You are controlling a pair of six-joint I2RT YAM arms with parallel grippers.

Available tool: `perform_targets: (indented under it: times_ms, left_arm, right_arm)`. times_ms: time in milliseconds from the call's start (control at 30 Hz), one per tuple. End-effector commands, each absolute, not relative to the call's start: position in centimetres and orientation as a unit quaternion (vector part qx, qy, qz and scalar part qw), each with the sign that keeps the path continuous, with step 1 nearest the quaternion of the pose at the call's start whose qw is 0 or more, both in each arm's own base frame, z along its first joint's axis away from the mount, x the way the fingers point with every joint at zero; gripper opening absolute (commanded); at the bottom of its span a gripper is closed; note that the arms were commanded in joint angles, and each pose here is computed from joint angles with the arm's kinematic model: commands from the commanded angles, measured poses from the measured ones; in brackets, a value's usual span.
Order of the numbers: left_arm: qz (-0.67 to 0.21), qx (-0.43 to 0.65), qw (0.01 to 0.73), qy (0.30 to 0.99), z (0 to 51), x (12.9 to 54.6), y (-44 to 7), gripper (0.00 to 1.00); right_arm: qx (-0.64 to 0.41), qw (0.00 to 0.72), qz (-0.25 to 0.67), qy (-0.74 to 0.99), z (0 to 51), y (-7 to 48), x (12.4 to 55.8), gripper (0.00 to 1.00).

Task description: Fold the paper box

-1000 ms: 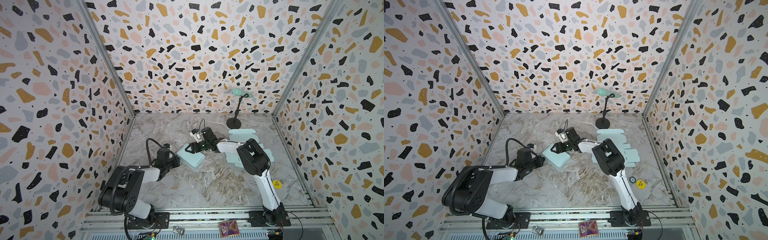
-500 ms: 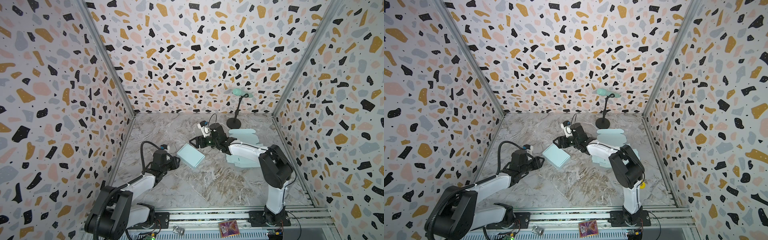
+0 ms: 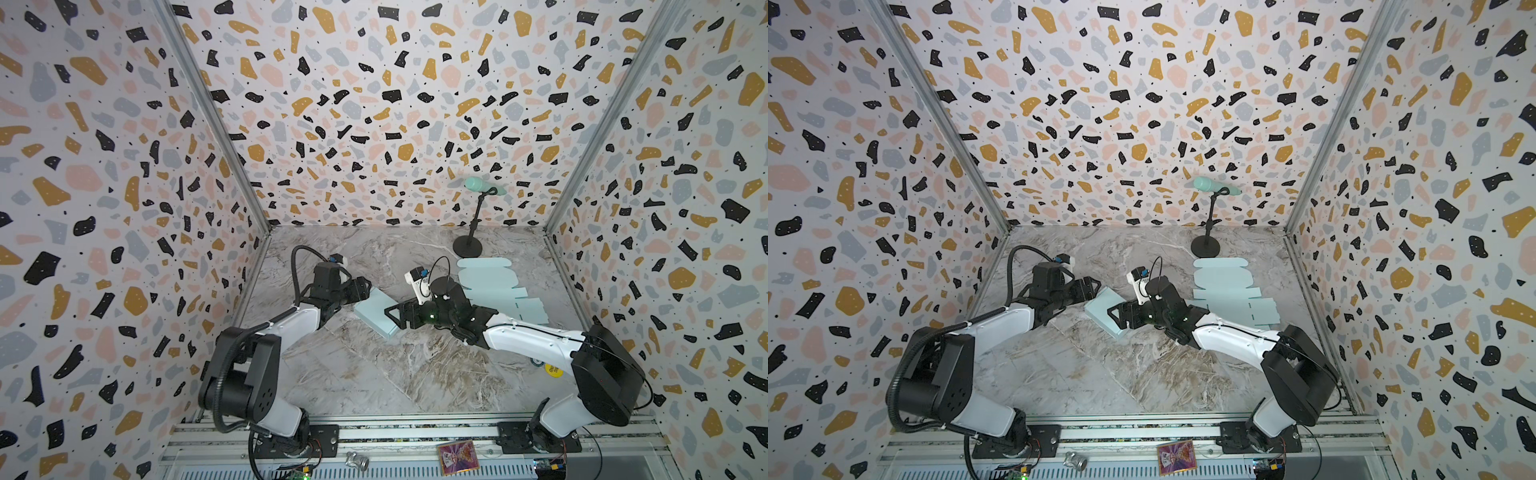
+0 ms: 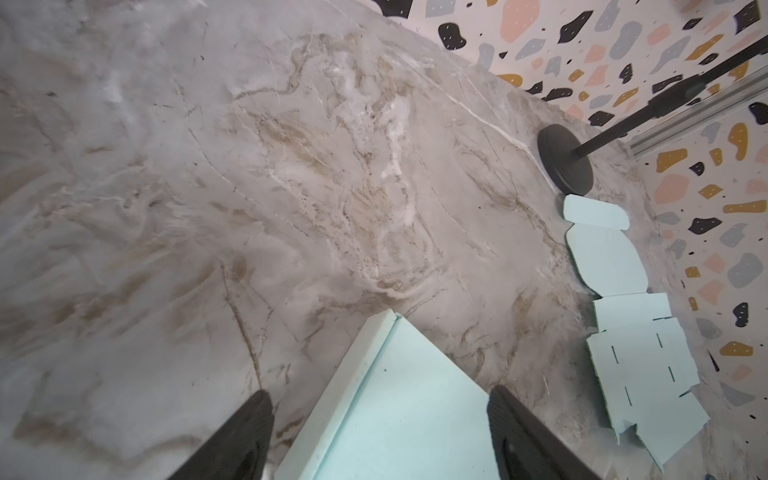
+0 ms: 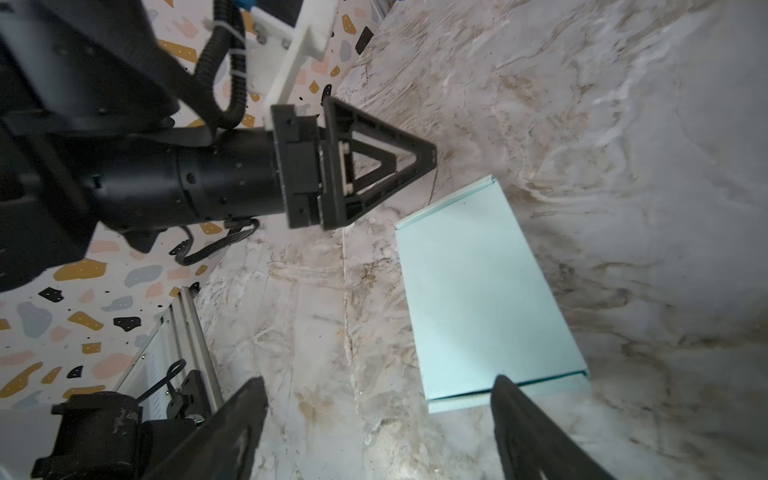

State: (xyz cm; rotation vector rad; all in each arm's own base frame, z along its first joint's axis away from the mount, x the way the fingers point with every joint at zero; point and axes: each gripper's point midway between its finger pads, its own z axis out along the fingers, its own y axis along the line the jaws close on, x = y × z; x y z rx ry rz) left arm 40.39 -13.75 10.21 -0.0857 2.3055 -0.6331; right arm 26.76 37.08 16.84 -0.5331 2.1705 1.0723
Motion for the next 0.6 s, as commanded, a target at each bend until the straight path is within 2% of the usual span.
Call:
perform_targets:
  times_ms: [0,233,567]
  left_arm:
    - [-0.264,-0.013,0.359,0.895,9.8,41.1,-14.7,0.83]
    - [-0.274,-0.016,0.340,0.900,7.8,40.9,-15.0,0.81]
    - [-0.282,-0.015,0.328,0.901,6.8,39.6,-15.4,0.71]
  right_arm:
    - [-0.176,0.307,0.425,0.833,15.9,36.7,26.1,0.86]
    - [-0.172,0.275,0.447,0.834,13.9,37.2,25.7,0.86]
    - [-0.148,0.256,0.421,0.857,10.0,36.5,26.8,0.85]
